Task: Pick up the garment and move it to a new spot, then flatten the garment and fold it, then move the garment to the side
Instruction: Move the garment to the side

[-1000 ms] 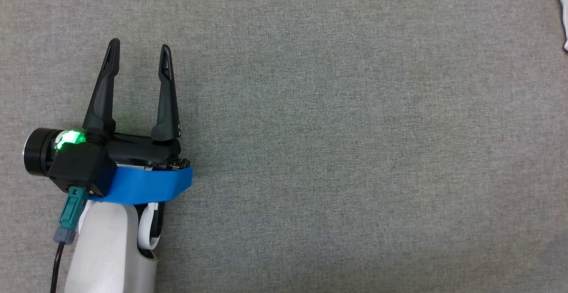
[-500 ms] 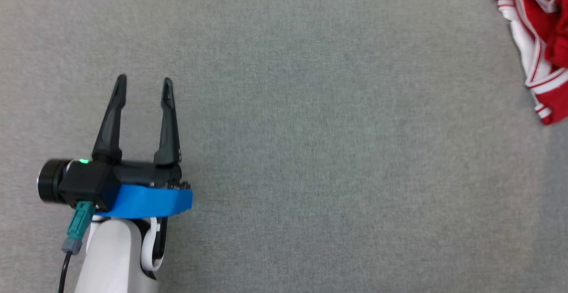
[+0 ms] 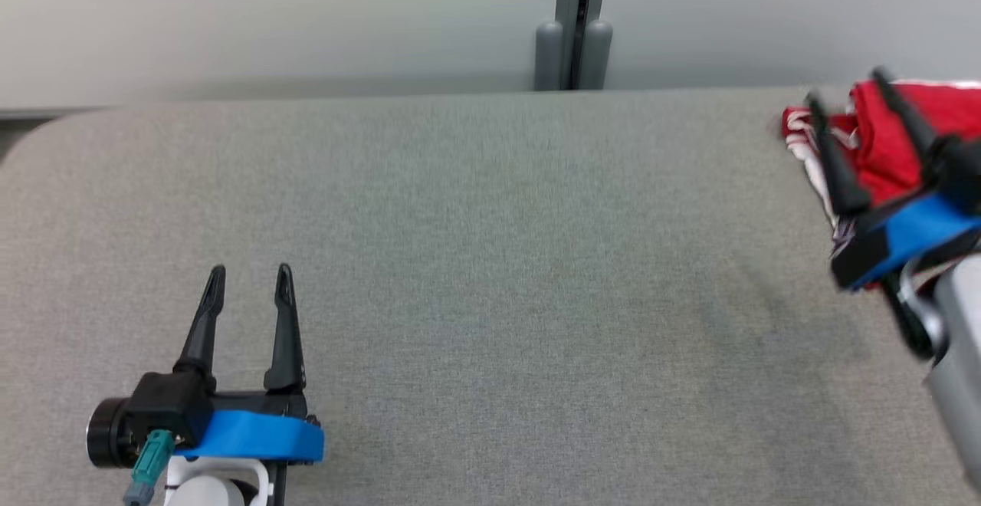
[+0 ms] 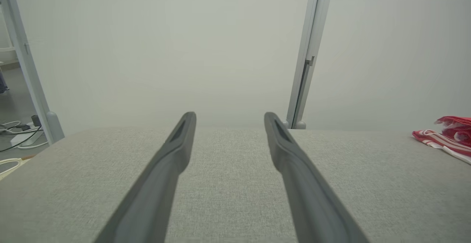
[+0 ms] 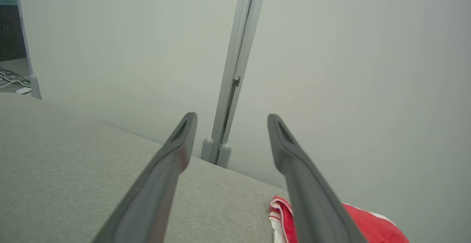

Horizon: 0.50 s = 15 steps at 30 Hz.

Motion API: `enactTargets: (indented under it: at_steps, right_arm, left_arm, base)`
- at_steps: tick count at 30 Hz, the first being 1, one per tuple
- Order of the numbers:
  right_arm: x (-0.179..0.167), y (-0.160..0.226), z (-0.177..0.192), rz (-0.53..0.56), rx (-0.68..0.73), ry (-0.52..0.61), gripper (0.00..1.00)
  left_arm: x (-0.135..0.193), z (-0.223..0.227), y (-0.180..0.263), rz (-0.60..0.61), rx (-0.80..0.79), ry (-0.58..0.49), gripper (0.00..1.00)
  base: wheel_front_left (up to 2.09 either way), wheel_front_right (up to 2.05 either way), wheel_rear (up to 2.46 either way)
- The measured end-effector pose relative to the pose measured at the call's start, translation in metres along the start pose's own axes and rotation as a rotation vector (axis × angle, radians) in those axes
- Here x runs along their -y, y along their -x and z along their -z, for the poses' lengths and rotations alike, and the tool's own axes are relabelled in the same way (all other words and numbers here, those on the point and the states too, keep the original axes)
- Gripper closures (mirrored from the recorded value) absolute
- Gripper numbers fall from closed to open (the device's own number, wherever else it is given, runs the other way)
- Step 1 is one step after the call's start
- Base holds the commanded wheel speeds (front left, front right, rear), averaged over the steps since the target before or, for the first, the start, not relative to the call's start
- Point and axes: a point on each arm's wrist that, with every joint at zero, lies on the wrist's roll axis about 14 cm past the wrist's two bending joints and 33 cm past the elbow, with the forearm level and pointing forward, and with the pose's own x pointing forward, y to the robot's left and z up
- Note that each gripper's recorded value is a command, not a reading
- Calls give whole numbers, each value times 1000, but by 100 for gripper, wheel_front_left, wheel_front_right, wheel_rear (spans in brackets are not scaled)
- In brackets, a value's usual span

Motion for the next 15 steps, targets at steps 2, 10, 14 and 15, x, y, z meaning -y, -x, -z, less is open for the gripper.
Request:
enactTargets:
  at_steps: [2, 10, 14, 15]
  right_arm:
    - [-16, 15, 2, -20, -2, -21, 0]
    - [-43, 69, 12, -21, -19, -97, 0]
    - [-46, 94, 19, 14, -30, -143, 0]
    - [-46, 100, 21, 24, -35, -155, 0]
  left_arm:
    - [-1, -2, 8, -7, 1, 1, 0]
    - [-4, -5, 32, -21, 3, 6, 0]
    - [-1, -7, 38, -14, 7, 6, 0]
    - [0, -6, 39, -12, 5, 7, 0]
  base:
    - [0, 0, 0]
    - [0, 0, 0]
    - [0, 0, 0]
    - [0, 0, 0]
